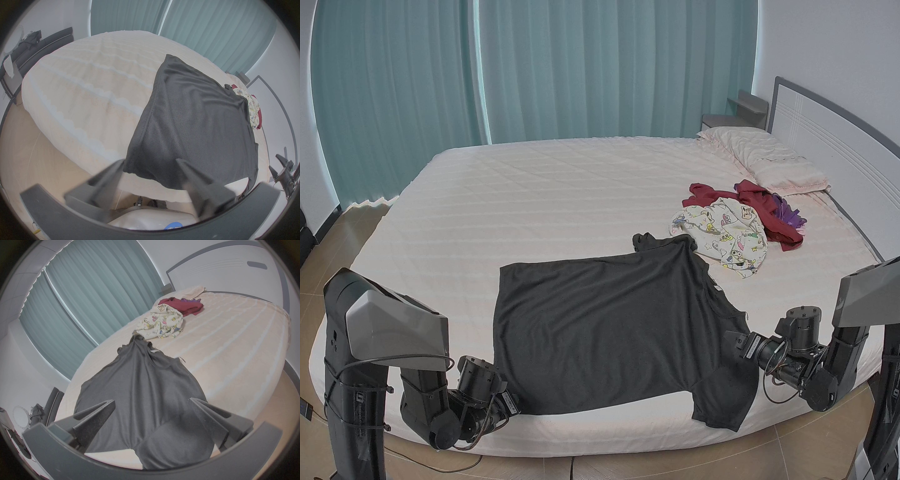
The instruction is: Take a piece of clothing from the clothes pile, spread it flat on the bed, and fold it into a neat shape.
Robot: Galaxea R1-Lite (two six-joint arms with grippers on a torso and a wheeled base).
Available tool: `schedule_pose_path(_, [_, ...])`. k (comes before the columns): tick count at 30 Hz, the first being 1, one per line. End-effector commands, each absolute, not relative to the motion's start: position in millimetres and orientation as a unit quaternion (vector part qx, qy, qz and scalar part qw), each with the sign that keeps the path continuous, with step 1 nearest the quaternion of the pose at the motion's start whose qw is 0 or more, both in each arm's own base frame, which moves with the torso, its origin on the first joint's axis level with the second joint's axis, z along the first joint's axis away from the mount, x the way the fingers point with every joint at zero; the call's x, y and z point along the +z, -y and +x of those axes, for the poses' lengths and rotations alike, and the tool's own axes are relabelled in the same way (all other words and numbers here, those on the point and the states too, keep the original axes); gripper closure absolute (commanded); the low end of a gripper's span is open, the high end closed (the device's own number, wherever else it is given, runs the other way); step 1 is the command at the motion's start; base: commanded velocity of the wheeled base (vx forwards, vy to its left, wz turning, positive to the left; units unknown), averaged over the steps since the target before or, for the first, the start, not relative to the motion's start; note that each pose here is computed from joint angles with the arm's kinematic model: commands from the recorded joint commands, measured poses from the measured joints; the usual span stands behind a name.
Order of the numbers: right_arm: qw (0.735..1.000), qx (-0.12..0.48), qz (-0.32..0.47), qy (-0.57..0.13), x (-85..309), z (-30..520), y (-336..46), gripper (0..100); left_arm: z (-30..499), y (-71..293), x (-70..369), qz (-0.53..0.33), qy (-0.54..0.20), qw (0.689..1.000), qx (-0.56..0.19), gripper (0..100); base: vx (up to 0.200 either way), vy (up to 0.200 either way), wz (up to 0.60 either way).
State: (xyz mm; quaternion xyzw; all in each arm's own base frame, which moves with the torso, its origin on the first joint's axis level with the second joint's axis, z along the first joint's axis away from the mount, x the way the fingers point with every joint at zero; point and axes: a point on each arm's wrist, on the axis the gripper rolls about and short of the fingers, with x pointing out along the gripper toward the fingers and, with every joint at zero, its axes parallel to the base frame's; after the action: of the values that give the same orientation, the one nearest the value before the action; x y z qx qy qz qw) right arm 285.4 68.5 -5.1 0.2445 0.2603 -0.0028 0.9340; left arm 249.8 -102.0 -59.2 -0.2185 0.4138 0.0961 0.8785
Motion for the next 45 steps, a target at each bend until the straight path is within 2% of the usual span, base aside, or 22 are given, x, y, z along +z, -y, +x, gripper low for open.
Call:
schedule_pose_path(1, [0.927, -0.011, 0.237, -0.292, -17.7, 278.0, -63.4, 0, 252.3, 103.1, -63.3, -0.22, -0.415, 0.877, 0.098, 100, 0.0, 0.0, 0.0])
schedule_pose_path(4, [0.918, 0.0, 0.223, -0.329, -31.6, 273.4, -53.0, 0, 253.4, 102.3, -62.5, -0.231, -0.41, 0.877, 0.1, 100, 0.0, 0.0, 0.0])
schedule_pose_path(10, [0.911, -0.034, 0.19, -0.365, -60.5, 274.4, -25.5, 0, 251.9, 100.6, -58.6, -0.263, -0.39, 0.877, 0.096, 100, 0.0, 0.0, 0.0])
schedule_pose_path(13, [0.91, -0.047, 0.194, -0.364, -74.1, 285.4, -17.4, 0, 252.7, 96.0, -54.6, -0.283, -0.366, 0.882, 0.093, 100, 0.0, 0.0, 0.0])
schedule_pose_path(16, [0.909, -0.052, 0.194, -0.364, -83.2, 291.9, -16.3, 0, 242.7, 89.1, -54.6, -0.292, -0.373, 0.877, 0.083, 100, 0.0, 0.0, 0.0])
schedule_pose_path(28, [0.923, -0.037, 0.198, -0.329, -82.7, 324.1, -21.7, 0, 237.9, 87.7, -54.5, -0.302, -0.37, 0.876, 0.062, 100, 0.0, 0.0, 0.0])
schedule_pose_path(29, [0.924, -0.036, 0.198, -0.326, -81.9, 328.0, -21.9, 100, 237.9, 87.7, -54.5, -0.302, -0.37, 0.876, 0.062, 100, 0.0, 0.0, 0.0])
schedule_pose_path(39, [0.949, -0.021, 0.206, -0.239, -58.5, 373.6, -22.5, 100, 237.8, 87.6, -55.3, -0.302, -0.371, 0.876, 0.063, 100, 0.0, 0.0, 0.0])
schedule_pose_path(45, [0.951, -0.005, 0.204, -0.232, -43.0, 396.9, -33.2, 100, 237.9, 88.1, -55.6, -0.301, -0.371, 0.876, 0.062, 100, 0.0, 0.0, 0.0])
